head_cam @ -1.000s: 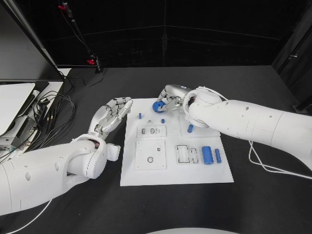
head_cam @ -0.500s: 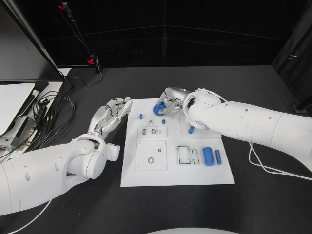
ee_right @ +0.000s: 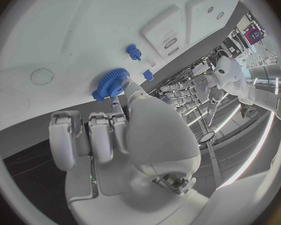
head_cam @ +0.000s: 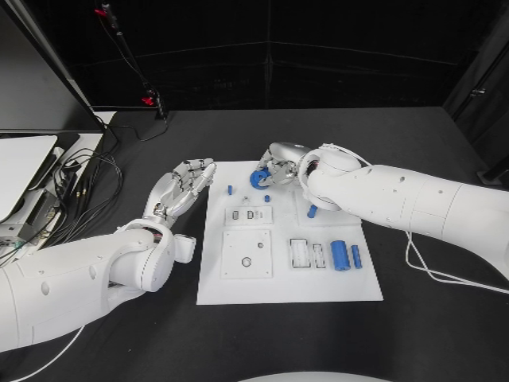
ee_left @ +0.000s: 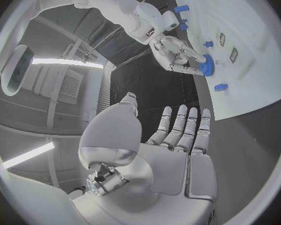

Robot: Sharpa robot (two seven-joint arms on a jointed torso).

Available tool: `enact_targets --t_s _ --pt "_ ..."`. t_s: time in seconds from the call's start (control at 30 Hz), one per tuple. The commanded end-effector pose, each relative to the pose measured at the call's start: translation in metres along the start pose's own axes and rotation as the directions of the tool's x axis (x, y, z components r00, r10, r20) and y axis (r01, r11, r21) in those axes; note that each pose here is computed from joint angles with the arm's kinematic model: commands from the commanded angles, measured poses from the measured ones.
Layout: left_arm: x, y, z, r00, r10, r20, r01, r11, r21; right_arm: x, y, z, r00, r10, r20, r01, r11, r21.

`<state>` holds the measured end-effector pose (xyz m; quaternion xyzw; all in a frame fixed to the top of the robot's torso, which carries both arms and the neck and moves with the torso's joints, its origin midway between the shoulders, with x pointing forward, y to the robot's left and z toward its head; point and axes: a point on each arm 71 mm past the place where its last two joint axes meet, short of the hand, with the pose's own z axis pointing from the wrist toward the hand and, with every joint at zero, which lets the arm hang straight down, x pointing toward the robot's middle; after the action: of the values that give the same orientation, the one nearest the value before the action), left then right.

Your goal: Assemble the parts on the task board

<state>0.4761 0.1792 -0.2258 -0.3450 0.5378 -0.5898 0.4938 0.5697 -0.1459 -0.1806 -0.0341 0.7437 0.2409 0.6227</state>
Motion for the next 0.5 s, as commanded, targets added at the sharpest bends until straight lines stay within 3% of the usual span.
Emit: enact_targets --t_s 0.03,0.5 --pt "0.0011 -0.0183 -0.0014 1.0 -0.003 -0.011 0.005 0.97 0.244 0.0031 -0.0042 -0.0006 1.0 -0.01 -0.029 0.011 1.0 0.028" --pt "0.0012 -0.0182 -0.0012 1.0 -0.003 -0.011 0.006 0.97 0.242 0.0048 -0.006 -0.0009 0.998 -0.013 -0.054 0.016 0.999 0.047"
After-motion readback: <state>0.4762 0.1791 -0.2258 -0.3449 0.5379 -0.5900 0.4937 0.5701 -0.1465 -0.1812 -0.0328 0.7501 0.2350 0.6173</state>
